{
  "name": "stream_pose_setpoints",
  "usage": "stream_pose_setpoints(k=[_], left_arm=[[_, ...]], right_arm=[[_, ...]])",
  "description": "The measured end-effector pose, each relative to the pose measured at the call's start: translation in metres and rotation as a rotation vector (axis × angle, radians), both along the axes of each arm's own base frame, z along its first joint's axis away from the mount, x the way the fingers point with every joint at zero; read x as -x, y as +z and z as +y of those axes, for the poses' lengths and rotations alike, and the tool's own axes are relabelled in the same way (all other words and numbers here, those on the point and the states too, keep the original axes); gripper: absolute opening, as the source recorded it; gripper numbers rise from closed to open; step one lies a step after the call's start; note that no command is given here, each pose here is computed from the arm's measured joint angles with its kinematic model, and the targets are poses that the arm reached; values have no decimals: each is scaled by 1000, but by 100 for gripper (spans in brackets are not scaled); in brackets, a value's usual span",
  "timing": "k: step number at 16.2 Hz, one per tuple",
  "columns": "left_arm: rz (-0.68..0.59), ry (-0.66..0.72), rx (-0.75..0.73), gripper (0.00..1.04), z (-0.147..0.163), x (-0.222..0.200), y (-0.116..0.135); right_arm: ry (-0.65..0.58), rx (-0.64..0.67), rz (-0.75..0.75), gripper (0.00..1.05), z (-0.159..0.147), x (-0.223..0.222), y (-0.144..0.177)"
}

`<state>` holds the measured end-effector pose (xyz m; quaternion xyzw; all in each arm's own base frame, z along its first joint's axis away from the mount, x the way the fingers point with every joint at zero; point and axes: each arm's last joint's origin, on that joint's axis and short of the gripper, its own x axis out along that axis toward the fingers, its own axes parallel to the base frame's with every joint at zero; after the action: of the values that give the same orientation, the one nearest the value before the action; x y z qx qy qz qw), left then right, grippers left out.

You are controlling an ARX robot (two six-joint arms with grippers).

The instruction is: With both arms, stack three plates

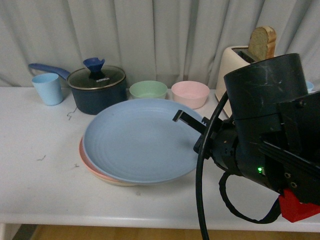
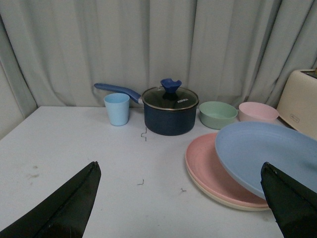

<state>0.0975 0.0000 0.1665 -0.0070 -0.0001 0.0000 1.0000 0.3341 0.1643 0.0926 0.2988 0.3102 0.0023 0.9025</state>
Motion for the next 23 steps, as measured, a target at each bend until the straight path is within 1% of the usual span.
stream_pose_setpoints(k=[2, 6, 7, 10, 14, 17, 18, 23], left_arm=[[0, 0, 0, 98, 0, 0, 0], [0, 0, 0, 98, 0, 0, 0], [0, 0, 0, 98, 0, 0, 0], [0, 0, 0, 98, 0, 0, 0], [0, 0, 0, 98, 0, 0, 0], [0, 0, 0, 98, 0, 0, 0], [0, 0, 0, 98, 0, 0, 0], [0, 0, 0, 98, 0, 0, 0]], right_arm=[[-32, 50, 45, 3, 6, -10, -6], [-29, 49, 63, 3, 26, -24, 2], [-31, 49, 79, 3, 29, -26, 0], [-55, 61, 124, 3, 32, -31, -10], [-67, 76, 135, 3, 37, -42, -12], [-46, 71, 157, 3, 45, -54, -17], [-28, 73, 156, 5, 50, -55, -17], [-30, 76, 142, 59, 50, -51, -17]])
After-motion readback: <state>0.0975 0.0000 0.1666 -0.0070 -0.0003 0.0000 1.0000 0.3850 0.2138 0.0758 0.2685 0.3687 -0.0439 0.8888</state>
